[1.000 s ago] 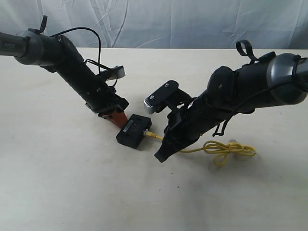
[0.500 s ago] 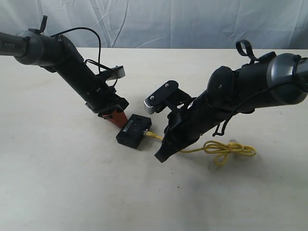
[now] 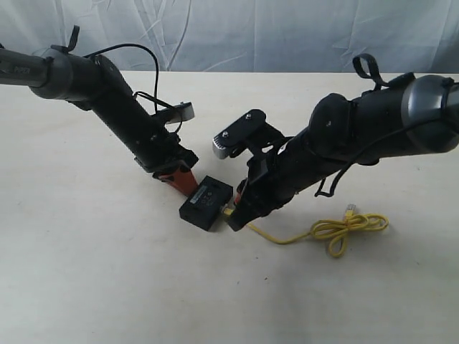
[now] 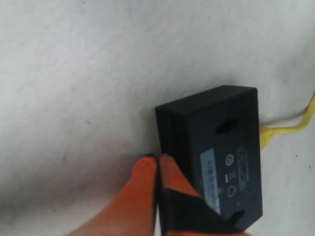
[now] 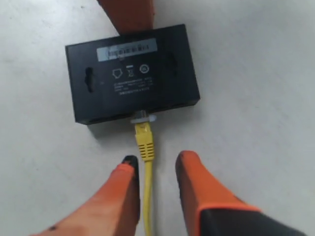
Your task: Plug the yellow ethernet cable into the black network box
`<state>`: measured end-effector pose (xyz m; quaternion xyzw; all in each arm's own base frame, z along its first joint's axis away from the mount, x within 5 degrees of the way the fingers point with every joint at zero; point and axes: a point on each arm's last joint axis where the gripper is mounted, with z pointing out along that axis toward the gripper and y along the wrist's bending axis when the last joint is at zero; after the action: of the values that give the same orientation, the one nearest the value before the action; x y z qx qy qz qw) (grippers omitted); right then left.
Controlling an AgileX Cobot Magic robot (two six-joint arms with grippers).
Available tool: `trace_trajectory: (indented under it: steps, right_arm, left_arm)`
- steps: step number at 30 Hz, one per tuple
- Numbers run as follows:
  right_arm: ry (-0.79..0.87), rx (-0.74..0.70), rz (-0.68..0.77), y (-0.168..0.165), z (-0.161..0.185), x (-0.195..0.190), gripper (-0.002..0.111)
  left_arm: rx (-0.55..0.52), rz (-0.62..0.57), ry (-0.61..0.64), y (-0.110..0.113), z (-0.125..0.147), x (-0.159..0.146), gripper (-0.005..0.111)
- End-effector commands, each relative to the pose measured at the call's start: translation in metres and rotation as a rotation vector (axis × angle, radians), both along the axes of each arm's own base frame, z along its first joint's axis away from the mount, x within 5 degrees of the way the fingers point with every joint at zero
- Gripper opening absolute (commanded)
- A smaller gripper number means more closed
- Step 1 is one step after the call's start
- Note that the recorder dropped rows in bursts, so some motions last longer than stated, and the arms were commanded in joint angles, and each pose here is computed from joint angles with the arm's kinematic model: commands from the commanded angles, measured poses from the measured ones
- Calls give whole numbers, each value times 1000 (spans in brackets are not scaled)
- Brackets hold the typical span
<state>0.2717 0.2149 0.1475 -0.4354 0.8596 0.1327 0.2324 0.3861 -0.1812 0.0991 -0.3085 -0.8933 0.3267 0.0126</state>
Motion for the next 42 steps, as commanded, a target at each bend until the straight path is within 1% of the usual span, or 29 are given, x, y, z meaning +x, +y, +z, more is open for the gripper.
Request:
trace_trajectory:
  steps: [1,2,3,4,5,6,8,10,13,14,15,16,17,18,19,20,21,22,26,29,32,35,42]
  right_arm:
    - [-23,60,-28,-2,29,-4,28]
    - [-21,72,-40,-2,33,-5,27]
    - [-15,98,-75,-3,41,-6,22]
    - [-13,110,-93,-4,44,-7,18]
    - [2,137,-140,-5,49,-7,5]
    - [12,148,-169,-7,51,-7,-1]
    - [59,175,-260,-20,57,-2,-1]
    - [113,196,-363,-46,66,6,-1]
    - [126,225,-443,-90,96,5,-1]
    - [119,248,-483,-104,110,1,-1]
    - [89,281,-538,-122,125,-7,-1]
    - [52,292,-558,-130,133,-14,-1]
    - [-42,299,-571,-142,147,-32,-1]
    - [-91,297,-576,-148,152,-44,-1]
    - [-178,297,-582,-156,158,-67,-1]
    - [-226,311,-590,-160,161,-80,-1]
    - [-291,342,-604,-165,159,-104,-1]
    - [-332,364,-607,-168,161,-117,-1]
    - [-523,453,-616,-179,158,-163,-1]
    - [-606,497,-594,-183,159,-189,-1]
    - [-672,544,-567,-185,165,-210,-1]
    - [-752,586,-551,-188,170,-227,-1]
    - [-857,641,-528,-192,174,-250,-1]
  left_arm:
    - [35,28,-57,9,2,7,0]
    - [39,47,-66,12,6,9,0]
    - [51,98,-91,23,18,14,0]
    - [59,115,-102,27,24,16,0]
    - [86,158,-130,40,40,19,0]
    - [115,187,-151,48,53,20,0]
    - [207,263,-222,66,83,16,0]
    - [264,359,-336,81,115,5,0]
    - [250,442,-509,96,166,-32,0]
    - [230,472,-580,100,183,-52,0]
    - [204,510,-682,106,203,-75,0]
    - [193,525,-737,110,213,-90,0]
    - [178,547,-841,118,229,-117,0]
    - [167,559,-900,122,237,-132,0]
    - [140,583,-1000,129,250,-164,0]
    - [120,597,-1046,132,255,-179,0]
    - [84,624,-1129,137,263,-204,0]
    - [64,640,-1176,140,267,-217,0]
    - [17,679,-1343,149,275,-255,0]
    - [32,660,-1402,154,278,-275,0]
    - [31,654,-1448,157,283,-291,0]
    - [14,663,-1481,159,286,-301,0]
    - [4,668,-1509,160,289,-308,0]
